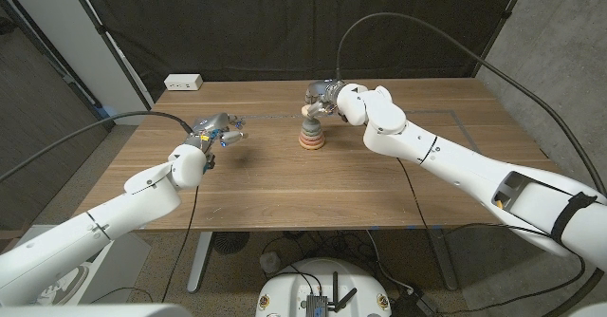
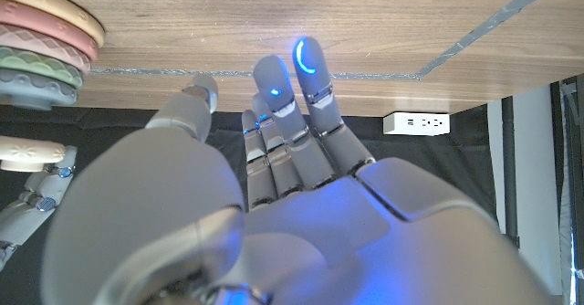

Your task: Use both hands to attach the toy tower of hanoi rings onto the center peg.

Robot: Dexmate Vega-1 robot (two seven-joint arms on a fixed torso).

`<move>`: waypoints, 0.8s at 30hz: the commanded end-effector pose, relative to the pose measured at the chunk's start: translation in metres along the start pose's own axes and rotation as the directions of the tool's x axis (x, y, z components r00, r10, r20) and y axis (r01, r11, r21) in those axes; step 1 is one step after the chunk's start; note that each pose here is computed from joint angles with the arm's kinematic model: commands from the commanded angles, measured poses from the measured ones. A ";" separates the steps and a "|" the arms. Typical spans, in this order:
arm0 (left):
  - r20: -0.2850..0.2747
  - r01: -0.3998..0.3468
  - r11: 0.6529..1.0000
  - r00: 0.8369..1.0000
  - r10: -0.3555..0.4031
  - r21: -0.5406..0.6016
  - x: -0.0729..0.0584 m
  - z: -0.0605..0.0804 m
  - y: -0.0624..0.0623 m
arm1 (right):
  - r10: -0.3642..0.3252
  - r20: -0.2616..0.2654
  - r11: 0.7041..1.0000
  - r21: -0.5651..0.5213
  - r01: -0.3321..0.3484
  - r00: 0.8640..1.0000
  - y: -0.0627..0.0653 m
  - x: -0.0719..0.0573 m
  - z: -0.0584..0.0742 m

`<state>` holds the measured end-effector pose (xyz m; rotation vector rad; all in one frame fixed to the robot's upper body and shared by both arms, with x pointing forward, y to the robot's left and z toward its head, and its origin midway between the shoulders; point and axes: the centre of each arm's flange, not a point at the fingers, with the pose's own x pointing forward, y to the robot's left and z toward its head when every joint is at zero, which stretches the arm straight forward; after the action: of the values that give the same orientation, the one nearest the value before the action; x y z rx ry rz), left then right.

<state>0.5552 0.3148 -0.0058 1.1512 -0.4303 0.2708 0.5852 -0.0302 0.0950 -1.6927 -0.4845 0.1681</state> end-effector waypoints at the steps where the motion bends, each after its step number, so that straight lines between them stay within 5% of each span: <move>1: -0.006 -0.004 1.000 1.000 0.004 -0.006 -0.001 -0.003 0.000 | 0.041 -0.015 0.999 -0.008 -0.041 0.999 0.007 0.011 0.000; 24: -0.010 0.003 1.000 1.000 -0.003 -0.009 -0.002 -0.004 -0.002 | 0.083 -0.029 0.997 -0.001 -0.083 0.996 0.019 0.017 -0.006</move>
<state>0.5554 0.3178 -0.0090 1.1395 -0.4262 0.2726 0.6027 -0.0293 0.0847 -1.7183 -0.4104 0.1937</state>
